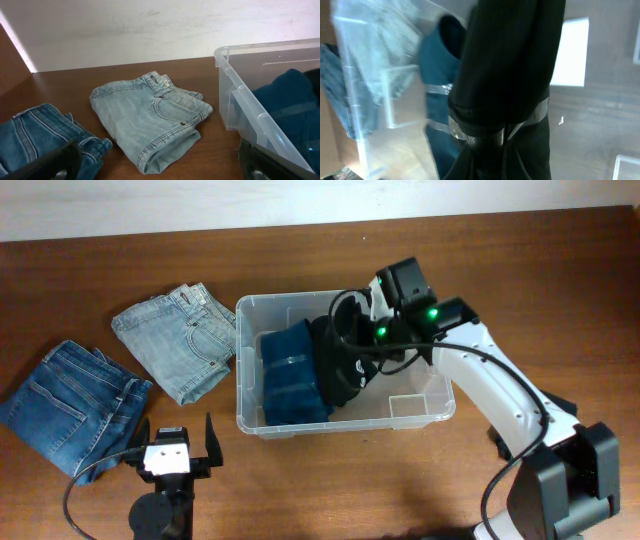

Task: Pack container
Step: 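Lift the black garment and carry it into the box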

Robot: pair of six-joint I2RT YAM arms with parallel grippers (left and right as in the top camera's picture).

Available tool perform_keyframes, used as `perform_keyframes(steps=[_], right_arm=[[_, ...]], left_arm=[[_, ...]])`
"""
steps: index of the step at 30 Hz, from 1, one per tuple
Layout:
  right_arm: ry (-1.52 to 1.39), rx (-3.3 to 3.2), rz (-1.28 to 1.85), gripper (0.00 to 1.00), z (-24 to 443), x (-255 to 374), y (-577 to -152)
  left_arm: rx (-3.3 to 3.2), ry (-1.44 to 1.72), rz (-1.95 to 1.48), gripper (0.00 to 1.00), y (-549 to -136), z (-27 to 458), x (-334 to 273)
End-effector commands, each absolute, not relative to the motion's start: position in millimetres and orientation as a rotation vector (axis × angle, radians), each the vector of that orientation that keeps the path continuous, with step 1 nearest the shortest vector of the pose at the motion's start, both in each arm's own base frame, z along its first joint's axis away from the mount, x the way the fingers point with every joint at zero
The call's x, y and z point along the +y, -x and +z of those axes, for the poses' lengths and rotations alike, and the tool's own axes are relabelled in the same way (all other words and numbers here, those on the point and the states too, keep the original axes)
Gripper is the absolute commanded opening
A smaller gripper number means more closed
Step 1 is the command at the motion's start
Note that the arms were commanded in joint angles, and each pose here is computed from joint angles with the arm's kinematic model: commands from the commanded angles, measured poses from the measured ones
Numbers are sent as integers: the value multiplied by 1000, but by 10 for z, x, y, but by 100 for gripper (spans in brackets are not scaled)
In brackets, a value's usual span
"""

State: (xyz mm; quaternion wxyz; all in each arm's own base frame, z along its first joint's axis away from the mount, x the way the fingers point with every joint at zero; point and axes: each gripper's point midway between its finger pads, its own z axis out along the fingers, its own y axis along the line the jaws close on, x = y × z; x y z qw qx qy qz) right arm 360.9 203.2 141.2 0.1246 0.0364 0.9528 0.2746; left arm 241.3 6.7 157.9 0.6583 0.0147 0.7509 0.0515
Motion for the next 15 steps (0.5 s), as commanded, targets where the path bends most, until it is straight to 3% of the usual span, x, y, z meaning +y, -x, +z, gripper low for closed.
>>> perform_keyframes(steps=[1, 15], right_arm=[[-166, 2823, 809, 4, 1199, 2035, -3490], [88, 2854, 555, 4, 997, 1841, -3395]], left_arm=[[1700, -46, 121, 99, -2415, 1553, 63], [1700, -46, 121, 99, -2415, 1553, 63]])
